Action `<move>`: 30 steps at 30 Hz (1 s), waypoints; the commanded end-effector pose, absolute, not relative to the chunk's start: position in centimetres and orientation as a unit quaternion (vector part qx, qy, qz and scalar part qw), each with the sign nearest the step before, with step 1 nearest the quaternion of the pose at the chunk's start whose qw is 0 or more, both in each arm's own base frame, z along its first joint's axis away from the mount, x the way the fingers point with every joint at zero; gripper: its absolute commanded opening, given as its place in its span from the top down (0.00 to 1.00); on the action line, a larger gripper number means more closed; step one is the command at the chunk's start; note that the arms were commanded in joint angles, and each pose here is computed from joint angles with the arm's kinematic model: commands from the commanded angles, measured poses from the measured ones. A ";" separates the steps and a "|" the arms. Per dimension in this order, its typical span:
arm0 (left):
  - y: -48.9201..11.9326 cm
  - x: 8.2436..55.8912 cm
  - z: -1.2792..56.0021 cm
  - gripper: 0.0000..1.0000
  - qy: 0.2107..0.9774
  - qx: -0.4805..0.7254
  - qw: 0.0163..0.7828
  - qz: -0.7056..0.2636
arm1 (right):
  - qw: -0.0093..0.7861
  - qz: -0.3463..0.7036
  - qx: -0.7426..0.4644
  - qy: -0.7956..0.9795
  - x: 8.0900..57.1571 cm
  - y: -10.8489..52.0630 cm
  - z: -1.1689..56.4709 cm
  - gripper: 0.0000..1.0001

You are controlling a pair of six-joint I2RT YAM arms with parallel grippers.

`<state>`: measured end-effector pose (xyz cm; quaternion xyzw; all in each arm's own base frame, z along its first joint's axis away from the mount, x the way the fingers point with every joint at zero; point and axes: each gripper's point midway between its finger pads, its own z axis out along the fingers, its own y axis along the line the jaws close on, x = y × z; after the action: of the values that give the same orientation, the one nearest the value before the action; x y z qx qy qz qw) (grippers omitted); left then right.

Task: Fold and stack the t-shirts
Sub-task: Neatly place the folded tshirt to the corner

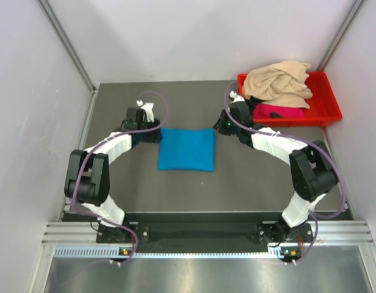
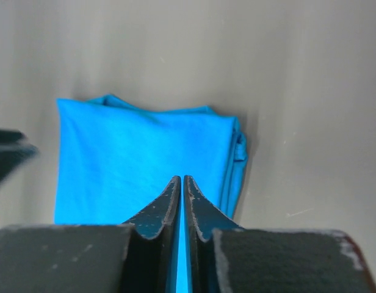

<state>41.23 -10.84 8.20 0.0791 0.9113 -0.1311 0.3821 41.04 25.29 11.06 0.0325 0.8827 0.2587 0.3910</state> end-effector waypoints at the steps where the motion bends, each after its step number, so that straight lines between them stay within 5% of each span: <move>1: -11.8 39.9 6.5 0.41 0.917 0.022 0.360 -0.169 | 0.420 0.238 0.027 0.875 40.9 23.8 13.1 0.93; 10: -13.0 39.4 4.3 0.40 0.931 0.019 0.308 -0.197 | 0.435 0.224 0.031 0.871 40.2 22.6 14.0 0.91; 22: -16.2 35.5 1.0 0.69 0.940 -0.005 0.176 -0.294 | 0.450 0.210 0.037 0.867 39.7 21.3 15.3 0.91; 27: -15.7 35.3 1.5 1.00 0.939 0.005 0.178 -0.293 | 0.448 0.203 0.042 0.870 39.4 20.6 15.0 0.92; 30: -13.5 34.9 1.6 1.00 0.945 0.010 0.172 -0.279 | 0.446 0.202 0.041 0.871 39.1 20.4 14.8 0.91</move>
<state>37.57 -15.19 2.61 0.0071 0.9298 -0.2906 0.2259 38.93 21.15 13.20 0.0397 0.8818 0.2041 0.4233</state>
